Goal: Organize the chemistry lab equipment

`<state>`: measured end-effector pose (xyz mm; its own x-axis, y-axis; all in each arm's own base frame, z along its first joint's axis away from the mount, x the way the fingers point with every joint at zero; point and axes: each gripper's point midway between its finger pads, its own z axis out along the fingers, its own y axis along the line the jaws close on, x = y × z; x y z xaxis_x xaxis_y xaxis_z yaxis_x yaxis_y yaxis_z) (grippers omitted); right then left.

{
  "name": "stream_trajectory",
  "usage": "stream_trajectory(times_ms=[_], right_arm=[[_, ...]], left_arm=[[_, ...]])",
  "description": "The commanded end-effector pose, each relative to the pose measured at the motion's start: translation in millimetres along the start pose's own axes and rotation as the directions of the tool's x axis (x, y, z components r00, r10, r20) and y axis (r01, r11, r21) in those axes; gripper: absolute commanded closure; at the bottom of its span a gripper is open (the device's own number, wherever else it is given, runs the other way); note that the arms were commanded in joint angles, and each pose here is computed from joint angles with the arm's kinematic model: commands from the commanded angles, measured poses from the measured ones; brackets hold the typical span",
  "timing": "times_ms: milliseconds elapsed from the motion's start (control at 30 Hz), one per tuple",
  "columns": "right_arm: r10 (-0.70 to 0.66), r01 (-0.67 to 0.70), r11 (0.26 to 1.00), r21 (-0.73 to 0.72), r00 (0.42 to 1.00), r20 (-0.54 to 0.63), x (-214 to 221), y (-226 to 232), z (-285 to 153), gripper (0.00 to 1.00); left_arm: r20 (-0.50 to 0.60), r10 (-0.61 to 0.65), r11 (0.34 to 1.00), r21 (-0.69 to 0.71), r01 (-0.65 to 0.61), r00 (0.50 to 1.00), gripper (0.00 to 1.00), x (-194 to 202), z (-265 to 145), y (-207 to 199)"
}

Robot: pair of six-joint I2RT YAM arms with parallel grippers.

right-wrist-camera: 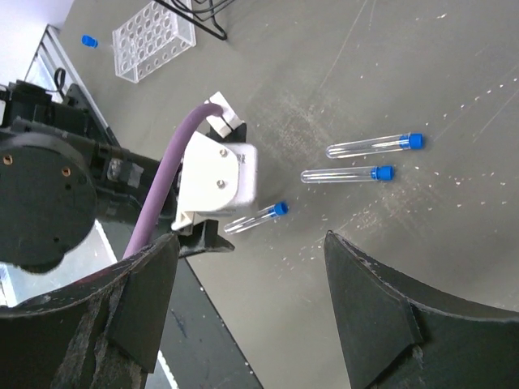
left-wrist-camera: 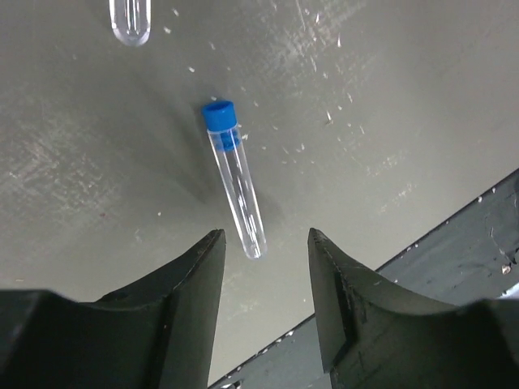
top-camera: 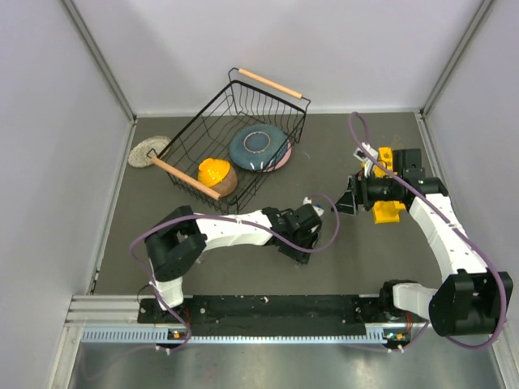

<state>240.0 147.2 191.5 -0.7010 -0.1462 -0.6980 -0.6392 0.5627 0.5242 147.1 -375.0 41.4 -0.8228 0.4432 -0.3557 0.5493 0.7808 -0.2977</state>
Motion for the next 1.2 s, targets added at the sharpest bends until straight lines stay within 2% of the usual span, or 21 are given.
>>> stream_trajectory(times_ms=[0,300,433,600,633,733,767,833,900,933,1067,1133,1167], right_arm=[[-0.014,0.014,1.0,-0.012,0.999,0.041,-7.4,2.3,-1.9,0.28],[-0.011,0.012,1.0,-0.015,0.999,0.053,-10.1,4.6,-2.8,0.28],[-0.025,0.026,1.0,-0.015,0.998,0.063,-10.0,7.5,-4.5,0.28],[-0.039,0.04,0.999,-0.015,0.997,0.072,-10.1,10.2,-6.4,0.28],[-0.041,0.042,0.999,-0.013,0.996,0.073,-10.1,10.1,-6.8,0.28],[-0.052,0.053,0.999,-0.012,0.996,0.074,-10.1,10.8,-7.3,0.28],[-0.057,0.058,0.998,-0.012,0.996,0.075,-10.2,11.9,-7.7,0.28],[-0.071,0.071,0.997,-0.007,0.994,0.082,-11.7,11.8,-9.2,0.28],[-0.08,0.081,0.997,-0.01,0.993,0.087,-13.6,13.4,-10.2,0.27],[-0.086,0.087,0.996,-0.013,0.992,0.089,-14.7,14.8,-10.5,0.27],[-0.08,0.085,0.995,-0.052,0.993,0.091,-13.3,20.6,-9.6,0.28],[-0.057,0.066,0.991,-0.114,0.995,0.087,-10.0,29.5,-7.2,0.27],[-0.045,0.055,0.988,-0.142,0.996,0.073,-5.3,33.7,-3.9,0.28]], left_arm=[[0.048,0.01,1.0,-0.018,-0.009,0.999,0.5,-18.6,1.9,-15.4],[-0.021,0.019,0.963,-0.269,-0.024,1.0,0.62,-7.2,16.0,14.1],[-0.011,0.037,0.955,-0.293,-0.038,0.999,0.66,-12.5,14.6,16.3],[-0.025,0.055,0.963,-0.262,-0.059,0.998,0.76,-12.2,19.9,11.0],[-0.028,0.058,0.965,-0.255,-0.063,0.998,0.83,-11.0,19.7,10.5],[0.007,0.073,0.971,-0.229,-0.07,0.997,0.93,-13.0,13.7,9.0],[0.059,0.08,0.978,-0.198,-0.067,0.995,0.95,-22.4,5.5,2.3],[0.076,0.092,0.98,-0.186,-0.076,0.993,0.96,-14.9,1.1,8.7],[0.171,0.1,0.99,-0.114,-0.081,0.98,0.97,-26.0,-17.7,-3.2],[0.164,0.115,0.989,-0.113,-0.097,0.98,0.98,-13.9,-17.0,5.6],[0.323,0.135,0.989,0.019,-0.149,0.937,0.98,-18.1,-58.3,-7.0],[0.372,0.151,0.98,0.062,-0.187,0.916,0.99,-13.2,-66.8,-8.2],[0.422,0.148,0.975,0.089,-0.203,0.894,0.99,-17.4,-83.7,-12.6]])
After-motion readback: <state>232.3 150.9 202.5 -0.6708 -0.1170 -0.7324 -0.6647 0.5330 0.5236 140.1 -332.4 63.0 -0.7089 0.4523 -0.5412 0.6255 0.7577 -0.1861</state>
